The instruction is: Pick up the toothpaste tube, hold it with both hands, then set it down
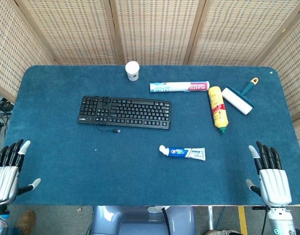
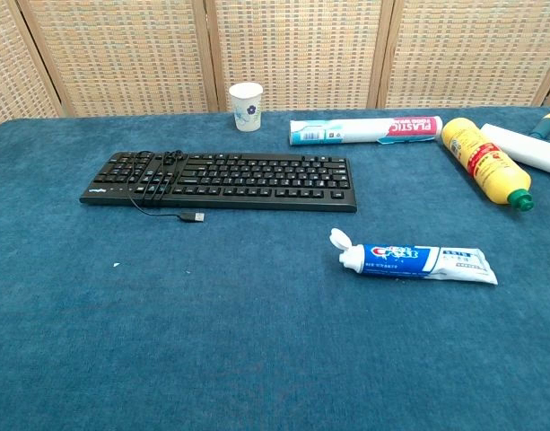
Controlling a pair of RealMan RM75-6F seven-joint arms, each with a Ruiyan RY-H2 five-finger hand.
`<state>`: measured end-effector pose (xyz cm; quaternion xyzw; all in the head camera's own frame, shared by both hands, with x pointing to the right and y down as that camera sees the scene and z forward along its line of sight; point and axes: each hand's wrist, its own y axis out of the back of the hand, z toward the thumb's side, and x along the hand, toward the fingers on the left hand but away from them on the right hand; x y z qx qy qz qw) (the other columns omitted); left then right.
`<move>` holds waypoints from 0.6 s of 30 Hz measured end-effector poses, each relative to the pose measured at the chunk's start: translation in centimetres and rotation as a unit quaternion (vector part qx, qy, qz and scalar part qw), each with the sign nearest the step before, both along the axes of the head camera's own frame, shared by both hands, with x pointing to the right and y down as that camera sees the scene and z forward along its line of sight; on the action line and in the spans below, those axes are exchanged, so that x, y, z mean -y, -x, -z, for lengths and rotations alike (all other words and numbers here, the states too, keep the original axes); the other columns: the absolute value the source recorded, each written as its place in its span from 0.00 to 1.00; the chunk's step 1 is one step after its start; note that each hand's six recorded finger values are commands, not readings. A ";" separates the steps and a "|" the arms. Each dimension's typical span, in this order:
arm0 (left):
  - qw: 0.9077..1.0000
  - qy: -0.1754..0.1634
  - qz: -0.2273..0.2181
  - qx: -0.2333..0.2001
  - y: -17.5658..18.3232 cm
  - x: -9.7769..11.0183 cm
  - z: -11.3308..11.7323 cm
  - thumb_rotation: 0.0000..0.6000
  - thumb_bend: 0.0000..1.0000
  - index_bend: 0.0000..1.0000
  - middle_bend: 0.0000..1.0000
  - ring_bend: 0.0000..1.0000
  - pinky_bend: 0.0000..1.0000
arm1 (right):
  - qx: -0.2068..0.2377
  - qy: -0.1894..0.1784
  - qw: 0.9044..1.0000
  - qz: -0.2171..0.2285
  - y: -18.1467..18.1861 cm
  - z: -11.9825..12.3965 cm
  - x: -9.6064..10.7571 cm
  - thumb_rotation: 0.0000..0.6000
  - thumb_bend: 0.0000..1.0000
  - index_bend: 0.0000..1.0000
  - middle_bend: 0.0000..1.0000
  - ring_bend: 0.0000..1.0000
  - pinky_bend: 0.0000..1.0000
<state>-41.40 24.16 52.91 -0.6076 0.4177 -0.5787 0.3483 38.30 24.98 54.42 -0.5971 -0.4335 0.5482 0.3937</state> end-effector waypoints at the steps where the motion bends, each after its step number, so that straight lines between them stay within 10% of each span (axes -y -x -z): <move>1: 1.000 0.000 -0.001 0.001 0.0 0.0 0.0 1.00 0.00 0.00 0.00 0.00 0.00 | -0.001 0.003 1.000 -0.002 -0.1 0.0 -0.1 1.00 0.00 0.00 0.00 0.00 0.00; 9: 1.000 -0.002 -0.004 0.000 -0.1 -0.1 -0.1 1.00 0.00 0.00 0.00 0.00 0.00 | 0.025 0.017 0.999 0.008 0.8 -0.6 0.4 1.00 0.00 0.01 0.01 0.00 0.00; 18: 1.000 -0.001 -0.006 0.003 0.0 0.7 -1.5 1.00 0.00 0.00 0.00 0.00 0.00 | 0.065 0.086 0.991 0.082 5.3 -4.3 5.0 1.00 0.16 0.30 0.29 0.20 0.20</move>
